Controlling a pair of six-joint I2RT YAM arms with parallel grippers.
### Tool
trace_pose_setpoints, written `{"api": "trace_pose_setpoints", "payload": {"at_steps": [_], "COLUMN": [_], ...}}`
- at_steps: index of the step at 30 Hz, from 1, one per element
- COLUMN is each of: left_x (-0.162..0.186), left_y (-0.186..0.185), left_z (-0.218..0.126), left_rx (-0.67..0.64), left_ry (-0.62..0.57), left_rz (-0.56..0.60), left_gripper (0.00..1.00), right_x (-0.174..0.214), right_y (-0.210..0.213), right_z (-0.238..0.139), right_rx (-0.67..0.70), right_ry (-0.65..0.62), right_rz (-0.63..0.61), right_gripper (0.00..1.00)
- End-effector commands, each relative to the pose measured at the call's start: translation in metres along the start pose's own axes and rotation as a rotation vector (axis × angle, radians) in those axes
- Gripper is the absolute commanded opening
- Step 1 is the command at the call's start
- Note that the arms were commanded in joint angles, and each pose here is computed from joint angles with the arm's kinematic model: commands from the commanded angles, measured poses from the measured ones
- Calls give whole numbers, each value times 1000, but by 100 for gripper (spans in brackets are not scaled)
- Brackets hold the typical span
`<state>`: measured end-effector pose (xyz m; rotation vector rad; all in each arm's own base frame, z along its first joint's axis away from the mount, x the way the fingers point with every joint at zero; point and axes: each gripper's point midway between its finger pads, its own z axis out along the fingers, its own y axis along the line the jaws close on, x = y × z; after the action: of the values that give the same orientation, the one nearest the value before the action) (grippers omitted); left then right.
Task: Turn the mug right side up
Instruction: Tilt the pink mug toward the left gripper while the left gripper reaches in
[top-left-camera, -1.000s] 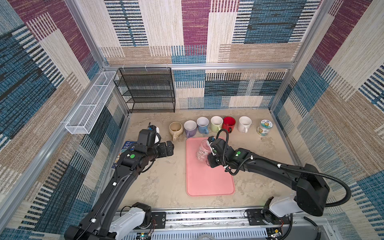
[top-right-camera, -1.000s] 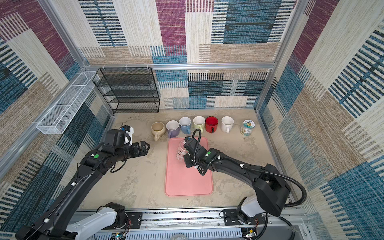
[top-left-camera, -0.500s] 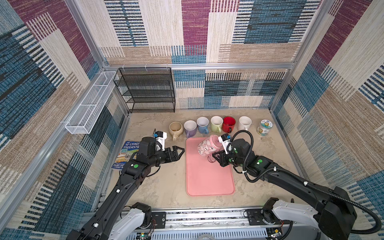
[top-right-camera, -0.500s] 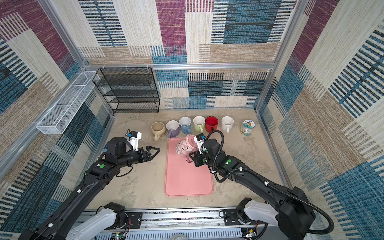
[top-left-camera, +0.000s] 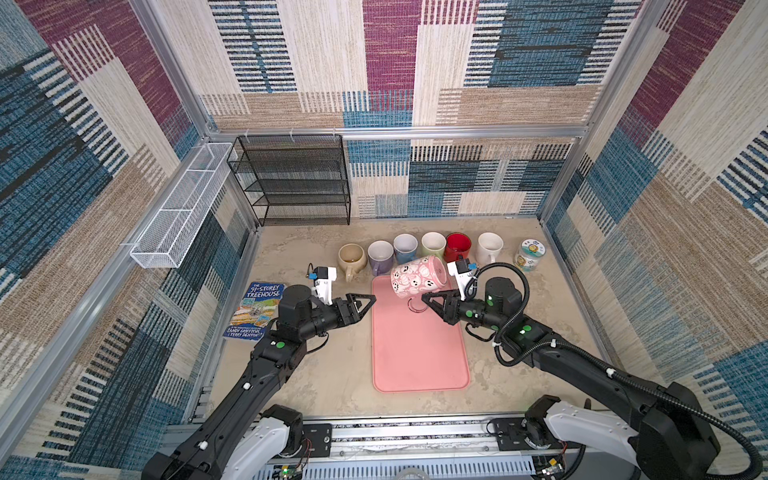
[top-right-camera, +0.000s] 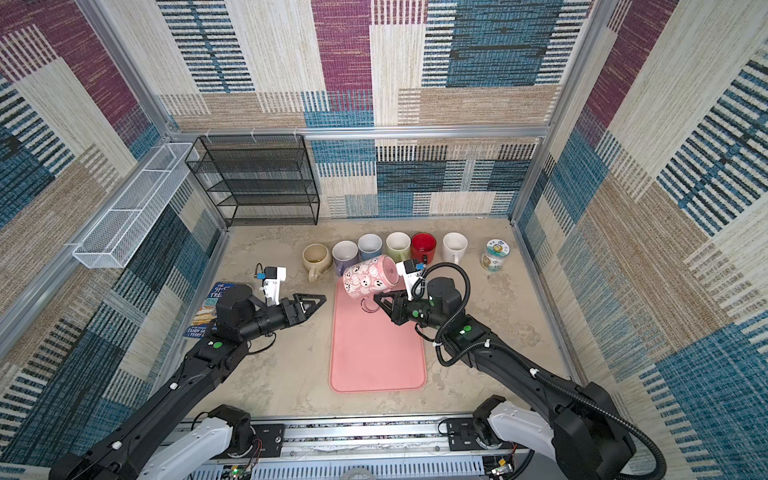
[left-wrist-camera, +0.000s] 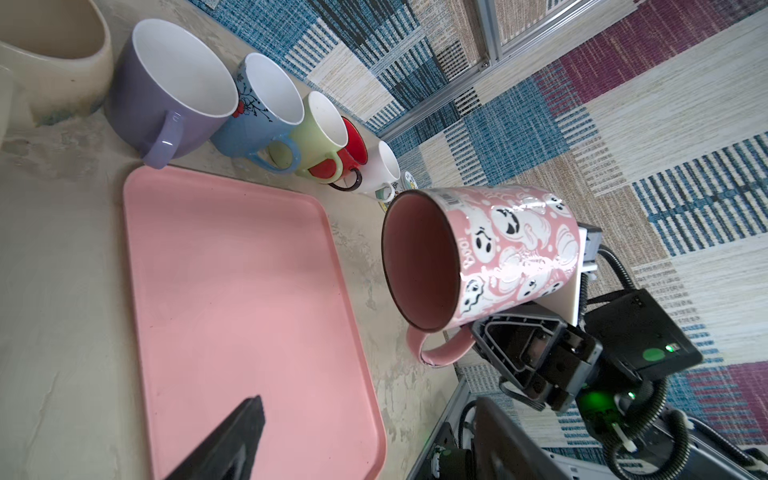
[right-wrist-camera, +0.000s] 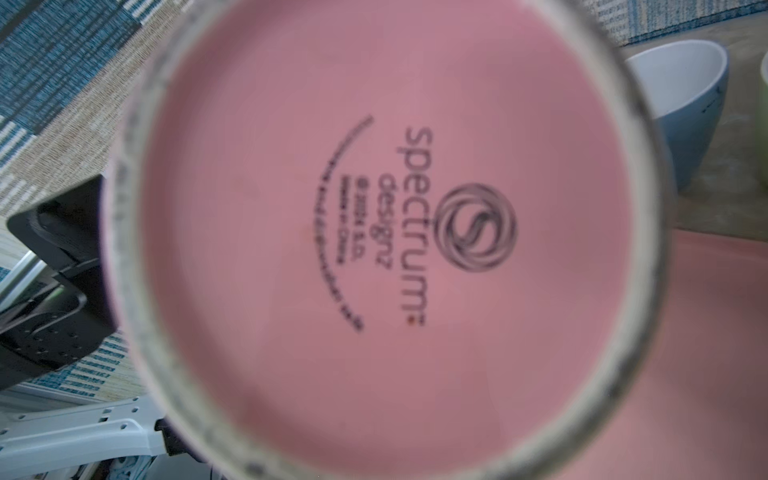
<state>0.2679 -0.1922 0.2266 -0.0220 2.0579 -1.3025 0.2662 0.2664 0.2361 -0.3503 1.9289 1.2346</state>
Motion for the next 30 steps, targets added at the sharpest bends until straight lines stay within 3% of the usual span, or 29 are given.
{"api": "trace_pose_setpoints", "payload": {"at_steps": [1,9,20,30], "left_x": [-14,-3,3,2], "left_y": [-25,-36,-59,-66], "left_z": [1,12,32,40], "left_rx": [130,156,336,362], "left_ry": [-51,-33,-29,-55], "left_rz": [30,108,102,130], "left_gripper": [77,69,59,54], "right_x": [-42,-46,-49,-46], "right_y": [42,47,56,61], "right_z": [-6,-2,-1,9], "right_rx": [-192,-258,-349,-426], "right_ry": [-155,-169,-182,-139], "right_rz": [-66,-47,-14,23], "right_gripper": [0,0,0,0]}}
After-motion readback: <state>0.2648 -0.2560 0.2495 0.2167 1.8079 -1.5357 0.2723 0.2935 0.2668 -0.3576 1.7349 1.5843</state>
